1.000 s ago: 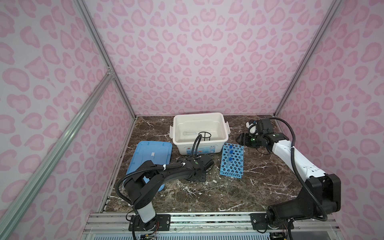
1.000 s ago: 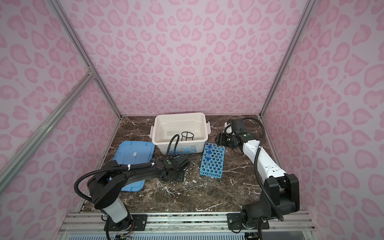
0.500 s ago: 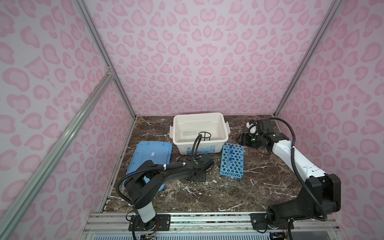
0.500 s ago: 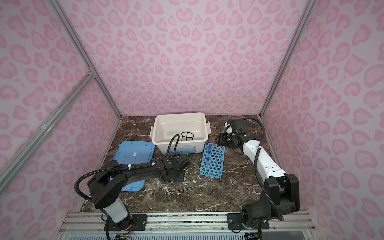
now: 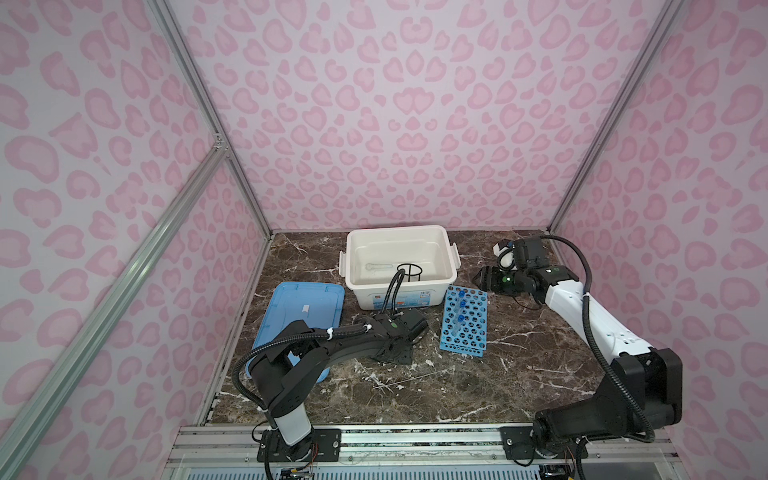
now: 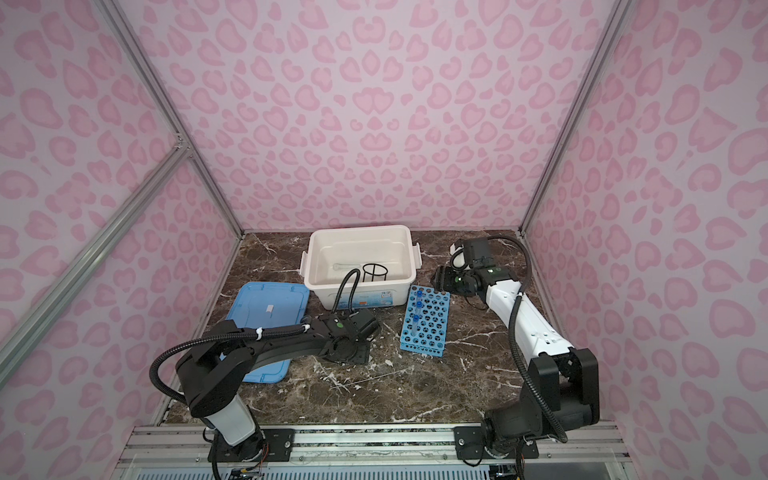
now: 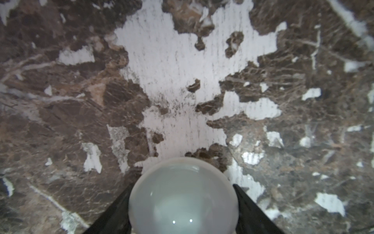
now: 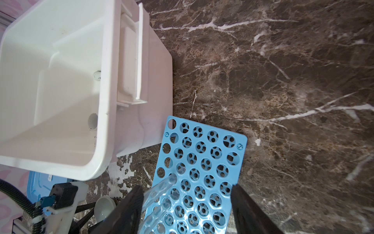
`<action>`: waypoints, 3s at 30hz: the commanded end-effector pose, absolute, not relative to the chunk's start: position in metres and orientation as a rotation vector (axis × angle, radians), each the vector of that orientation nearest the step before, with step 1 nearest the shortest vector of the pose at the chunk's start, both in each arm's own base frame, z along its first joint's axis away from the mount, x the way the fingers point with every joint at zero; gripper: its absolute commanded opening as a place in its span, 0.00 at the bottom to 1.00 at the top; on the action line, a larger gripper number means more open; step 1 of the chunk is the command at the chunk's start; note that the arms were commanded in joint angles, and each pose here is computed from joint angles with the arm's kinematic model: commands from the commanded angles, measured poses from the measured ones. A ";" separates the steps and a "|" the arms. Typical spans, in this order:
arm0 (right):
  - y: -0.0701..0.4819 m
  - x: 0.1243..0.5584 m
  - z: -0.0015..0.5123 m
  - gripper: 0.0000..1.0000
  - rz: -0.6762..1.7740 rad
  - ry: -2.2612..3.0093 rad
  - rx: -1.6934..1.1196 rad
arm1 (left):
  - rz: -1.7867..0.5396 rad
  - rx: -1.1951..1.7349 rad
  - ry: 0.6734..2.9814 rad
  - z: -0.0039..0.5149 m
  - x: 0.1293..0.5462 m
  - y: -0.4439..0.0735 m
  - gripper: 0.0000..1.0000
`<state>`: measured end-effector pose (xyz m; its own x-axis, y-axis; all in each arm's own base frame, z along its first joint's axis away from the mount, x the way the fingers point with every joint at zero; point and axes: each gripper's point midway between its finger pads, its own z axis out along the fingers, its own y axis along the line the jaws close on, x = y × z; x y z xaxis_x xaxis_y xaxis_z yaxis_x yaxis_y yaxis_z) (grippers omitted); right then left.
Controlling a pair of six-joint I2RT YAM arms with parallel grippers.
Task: Organize the chemistry lab equipment
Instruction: 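Close the left gripper around the white round-bottom dish, then lift the white dish and carry it over the white bin with the left gripper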
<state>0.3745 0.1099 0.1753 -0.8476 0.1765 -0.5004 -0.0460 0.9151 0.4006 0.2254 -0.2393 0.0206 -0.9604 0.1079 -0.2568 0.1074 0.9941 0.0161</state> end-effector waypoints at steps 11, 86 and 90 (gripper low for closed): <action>0.107 0.375 0.174 0.71 0.539 2.523 0.100 | 0.012 0.144 2.887 0.019 0.225 -0.240 0.83; 0.167 0.425 0.200 0.70 0.722 2.429 0.059 | -0.473 0.183 2.537 0.242 0.417 -0.261 0.57; 0.170 0.429 0.198 0.70 0.723 2.440 0.058 | -0.497 0.214 2.551 0.227 0.445 -0.277 0.56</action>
<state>0.4283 0.1687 0.2025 -0.8184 0.2068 -0.5361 -0.1232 0.8481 0.5153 0.4383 -0.2667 0.2318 -0.8421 0.0106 -0.5392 0.1988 0.9355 -0.2921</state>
